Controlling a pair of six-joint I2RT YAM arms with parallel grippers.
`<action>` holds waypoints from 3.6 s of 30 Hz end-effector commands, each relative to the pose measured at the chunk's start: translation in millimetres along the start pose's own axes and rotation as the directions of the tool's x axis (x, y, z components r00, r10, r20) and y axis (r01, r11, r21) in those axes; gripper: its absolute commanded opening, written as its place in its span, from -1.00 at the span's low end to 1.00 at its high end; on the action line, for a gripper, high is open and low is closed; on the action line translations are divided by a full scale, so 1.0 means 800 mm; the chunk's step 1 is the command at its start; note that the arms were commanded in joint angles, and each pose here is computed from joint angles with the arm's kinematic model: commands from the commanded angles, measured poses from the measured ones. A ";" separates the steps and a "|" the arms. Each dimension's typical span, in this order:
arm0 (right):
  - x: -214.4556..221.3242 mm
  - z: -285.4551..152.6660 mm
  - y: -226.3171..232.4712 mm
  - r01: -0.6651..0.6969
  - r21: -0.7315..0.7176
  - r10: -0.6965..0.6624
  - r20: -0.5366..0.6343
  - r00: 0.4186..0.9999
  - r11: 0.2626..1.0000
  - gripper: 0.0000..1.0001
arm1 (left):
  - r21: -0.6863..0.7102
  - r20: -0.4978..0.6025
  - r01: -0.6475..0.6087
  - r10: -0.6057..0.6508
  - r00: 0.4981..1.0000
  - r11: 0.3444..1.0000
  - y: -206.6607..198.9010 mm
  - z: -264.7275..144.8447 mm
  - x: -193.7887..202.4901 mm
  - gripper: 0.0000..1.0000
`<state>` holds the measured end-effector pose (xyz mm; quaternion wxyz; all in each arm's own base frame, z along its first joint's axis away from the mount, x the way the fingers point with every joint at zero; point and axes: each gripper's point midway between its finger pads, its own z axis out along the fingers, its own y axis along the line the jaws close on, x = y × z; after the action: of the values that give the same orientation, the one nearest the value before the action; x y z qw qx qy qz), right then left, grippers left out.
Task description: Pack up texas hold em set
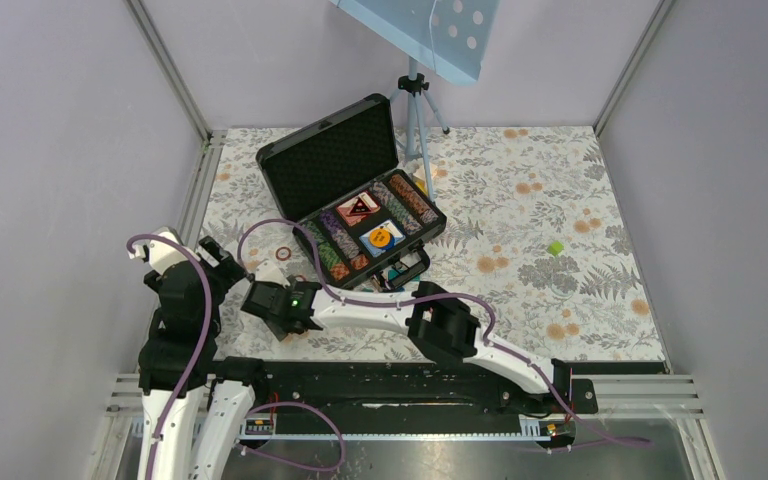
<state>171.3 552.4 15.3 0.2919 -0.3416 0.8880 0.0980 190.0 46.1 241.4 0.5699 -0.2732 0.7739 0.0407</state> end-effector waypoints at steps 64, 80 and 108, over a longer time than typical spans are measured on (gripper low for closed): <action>-0.040 -0.083 -0.053 -0.054 0.006 0.053 0.096 0.994 0.999 -0.14 | 0.004 0.050 0.011 -0.011 0.999 1.000 -0.002 -0.001 -0.015 0.59; 0.042 -0.146 -0.189 -0.211 0.136 0.196 0.116 0.974 0.968 -0.13 | 0.003 0.049 0.012 -0.012 0.999 1.000 -0.002 -0.001 -0.014 0.59; 0.022 -0.150 -0.210 -0.236 0.132 0.219 0.133 0.967 0.963 -0.07 | 0.011 0.047 0.011 -0.011 0.999 1.000 -0.004 -0.001 -0.014 0.59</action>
<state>205.7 316.4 72.9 0.3201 -0.1850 0.9280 0.0462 190.4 44.6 241.4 0.5702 -0.2699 0.7750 0.0387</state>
